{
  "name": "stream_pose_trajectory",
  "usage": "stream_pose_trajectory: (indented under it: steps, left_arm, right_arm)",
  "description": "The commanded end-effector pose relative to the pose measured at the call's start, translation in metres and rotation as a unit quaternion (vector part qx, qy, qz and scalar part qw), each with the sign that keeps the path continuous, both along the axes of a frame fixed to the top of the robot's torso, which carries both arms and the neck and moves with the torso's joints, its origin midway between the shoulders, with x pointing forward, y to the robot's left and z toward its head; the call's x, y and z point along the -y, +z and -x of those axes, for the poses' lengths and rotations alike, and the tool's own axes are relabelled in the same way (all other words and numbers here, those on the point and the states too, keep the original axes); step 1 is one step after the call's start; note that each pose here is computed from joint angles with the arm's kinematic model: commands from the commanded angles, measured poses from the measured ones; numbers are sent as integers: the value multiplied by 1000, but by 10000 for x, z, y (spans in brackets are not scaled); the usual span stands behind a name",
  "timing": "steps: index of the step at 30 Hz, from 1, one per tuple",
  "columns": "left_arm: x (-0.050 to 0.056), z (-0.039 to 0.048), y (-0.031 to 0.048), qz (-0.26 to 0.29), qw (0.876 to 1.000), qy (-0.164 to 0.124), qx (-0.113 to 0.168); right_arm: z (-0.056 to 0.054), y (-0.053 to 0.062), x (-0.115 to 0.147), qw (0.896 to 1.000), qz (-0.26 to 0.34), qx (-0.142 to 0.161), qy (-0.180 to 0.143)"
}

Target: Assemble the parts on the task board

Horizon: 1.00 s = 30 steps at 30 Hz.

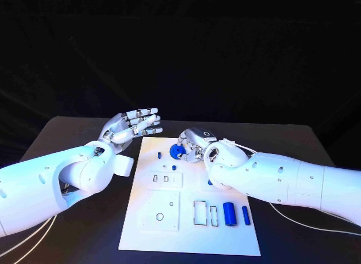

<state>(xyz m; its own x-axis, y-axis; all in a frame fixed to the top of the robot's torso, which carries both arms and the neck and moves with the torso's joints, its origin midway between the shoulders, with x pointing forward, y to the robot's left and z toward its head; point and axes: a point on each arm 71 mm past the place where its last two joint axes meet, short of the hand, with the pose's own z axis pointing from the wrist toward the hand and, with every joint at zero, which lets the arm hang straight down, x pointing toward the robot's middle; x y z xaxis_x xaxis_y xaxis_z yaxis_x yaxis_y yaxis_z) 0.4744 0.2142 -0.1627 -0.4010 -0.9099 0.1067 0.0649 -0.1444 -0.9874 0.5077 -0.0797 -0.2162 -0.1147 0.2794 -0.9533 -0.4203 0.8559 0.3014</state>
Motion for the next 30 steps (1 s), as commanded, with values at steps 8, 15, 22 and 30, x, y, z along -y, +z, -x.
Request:
stream_pose_trajectory:
  steps: [8,15,22,30]
  left_arm:
    - [34,0,12,6,1000,-11,2]
    - [31,0,11,6,1000,-10,1]
    - [29,0,10,6,1000,-11,0]
    - [23,-1,9,5,1000,-10,0]
  right_arm:
    - [-18,-60,-84,1000,20,-6,5]
    - [-48,-77,-76,1000,24,-8,0]
    - [-61,-100,-72,999,27,-21,3]
    - [-48,-127,-60,999,28,-42,9]
